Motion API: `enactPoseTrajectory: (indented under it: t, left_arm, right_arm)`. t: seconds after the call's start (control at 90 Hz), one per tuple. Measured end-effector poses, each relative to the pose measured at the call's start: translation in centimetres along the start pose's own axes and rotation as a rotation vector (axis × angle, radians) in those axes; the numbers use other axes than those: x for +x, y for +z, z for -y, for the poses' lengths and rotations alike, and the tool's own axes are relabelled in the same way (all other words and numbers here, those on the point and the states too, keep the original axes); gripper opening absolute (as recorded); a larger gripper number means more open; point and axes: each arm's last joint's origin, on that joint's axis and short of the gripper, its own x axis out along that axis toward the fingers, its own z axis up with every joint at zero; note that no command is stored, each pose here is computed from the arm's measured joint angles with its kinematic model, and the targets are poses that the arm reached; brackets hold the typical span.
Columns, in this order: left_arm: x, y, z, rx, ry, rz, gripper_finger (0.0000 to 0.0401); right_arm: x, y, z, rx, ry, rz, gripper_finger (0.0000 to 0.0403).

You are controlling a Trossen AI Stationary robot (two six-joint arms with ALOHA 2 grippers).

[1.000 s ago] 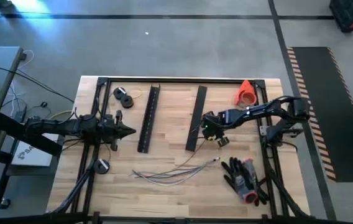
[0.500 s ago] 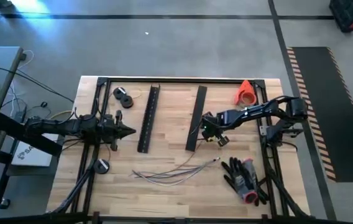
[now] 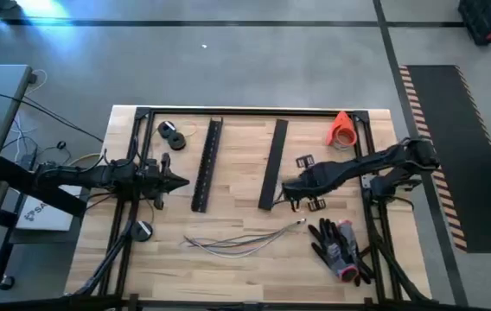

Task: Ziptie cables
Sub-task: Wrap the cable wires using zip tie

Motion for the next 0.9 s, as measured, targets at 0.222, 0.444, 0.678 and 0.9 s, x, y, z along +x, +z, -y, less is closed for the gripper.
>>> enactPoseTrajectory:
  t: [0.222,0.444,0.678,0.9]
  left_arm:
    - [0.0,0.0,0.0,0.0,0.0,0.0,0.0]
    - [0.0,0.0,0.0,0.0,0.001,0.0,0.0]
    - [0.0,0.0,0.0,0.0,0.0,0.0,0.0]
    - [0.0,0.2,-0.1,0.049,0.026,0.021,0.0]
  right_arm:
    - [-5.1,-1.2,-2.5,0.172,0.098,-0.071,0.0]
    - [-7.5,-2.4,-6.9,0.154,0.26,-0.078,0.0]
    - [-8.8,-4.0,-10.4,0.227,0.283,-0.093,0.0]
    - [-9.1,-4.7,-12.5,0.321,0.237,-0.075,0.0]
